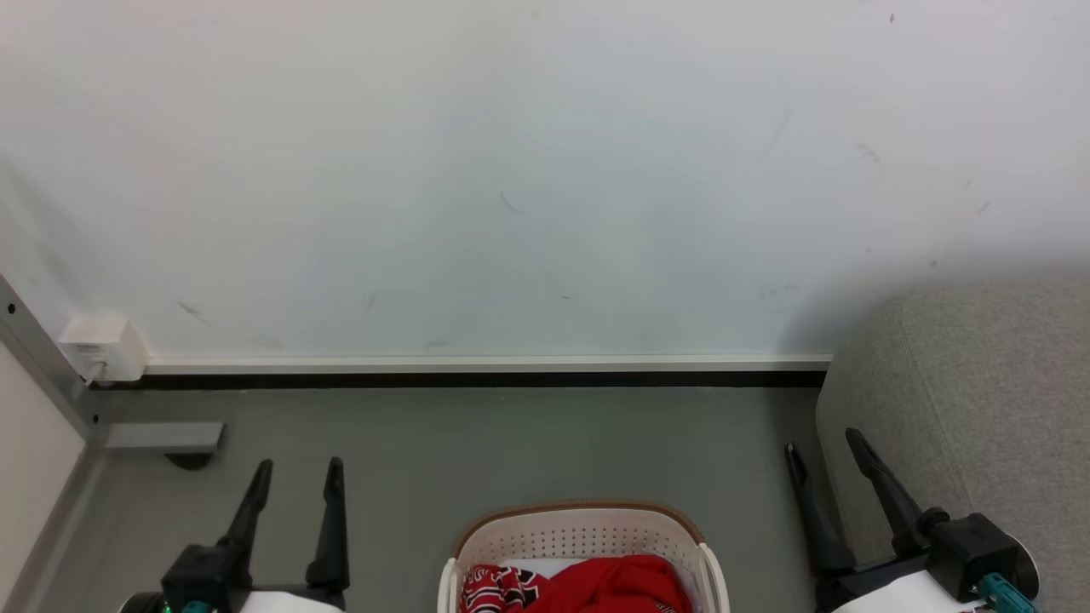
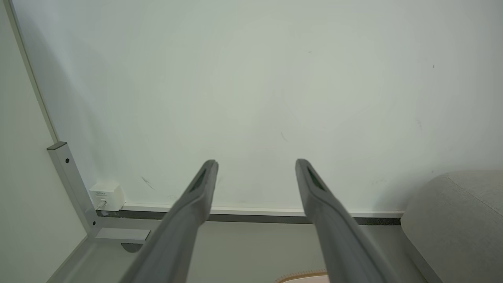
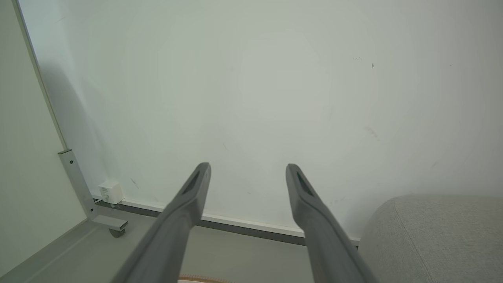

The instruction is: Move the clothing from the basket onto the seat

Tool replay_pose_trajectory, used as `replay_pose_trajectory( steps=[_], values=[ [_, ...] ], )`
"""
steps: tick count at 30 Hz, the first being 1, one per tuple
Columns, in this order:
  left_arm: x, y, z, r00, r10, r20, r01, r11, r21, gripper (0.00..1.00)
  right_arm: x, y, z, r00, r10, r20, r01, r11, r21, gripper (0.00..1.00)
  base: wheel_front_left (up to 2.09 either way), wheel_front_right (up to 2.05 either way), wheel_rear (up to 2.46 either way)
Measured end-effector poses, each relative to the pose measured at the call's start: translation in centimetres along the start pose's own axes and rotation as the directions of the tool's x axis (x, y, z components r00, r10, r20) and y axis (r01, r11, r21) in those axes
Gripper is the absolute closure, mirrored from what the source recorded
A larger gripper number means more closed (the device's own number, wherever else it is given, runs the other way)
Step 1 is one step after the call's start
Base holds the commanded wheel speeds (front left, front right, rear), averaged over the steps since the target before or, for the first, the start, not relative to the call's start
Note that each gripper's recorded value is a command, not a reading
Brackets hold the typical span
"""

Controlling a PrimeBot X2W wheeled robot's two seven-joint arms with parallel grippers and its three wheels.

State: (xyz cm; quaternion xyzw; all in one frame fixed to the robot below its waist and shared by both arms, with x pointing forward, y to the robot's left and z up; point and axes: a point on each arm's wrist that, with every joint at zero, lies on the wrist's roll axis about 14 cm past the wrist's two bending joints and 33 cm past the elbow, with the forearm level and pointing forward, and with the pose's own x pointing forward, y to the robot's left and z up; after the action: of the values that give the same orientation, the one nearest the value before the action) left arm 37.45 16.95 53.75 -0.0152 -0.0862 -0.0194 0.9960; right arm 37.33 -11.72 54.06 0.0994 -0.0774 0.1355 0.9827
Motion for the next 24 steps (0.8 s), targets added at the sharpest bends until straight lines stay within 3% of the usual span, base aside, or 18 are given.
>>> replay_pose_trajectory(
  steps=[24],
  values=[
    [1.5,-1.7,-1.0,0.998,-0.062,-0.022,0.061,0.998,-0.035,0.0,0.2,-2.1,0.2,0.998,-0.056,0.006,0.056,0.998,0.003,0.0,0.0,0.0,0.0]
  ],
)
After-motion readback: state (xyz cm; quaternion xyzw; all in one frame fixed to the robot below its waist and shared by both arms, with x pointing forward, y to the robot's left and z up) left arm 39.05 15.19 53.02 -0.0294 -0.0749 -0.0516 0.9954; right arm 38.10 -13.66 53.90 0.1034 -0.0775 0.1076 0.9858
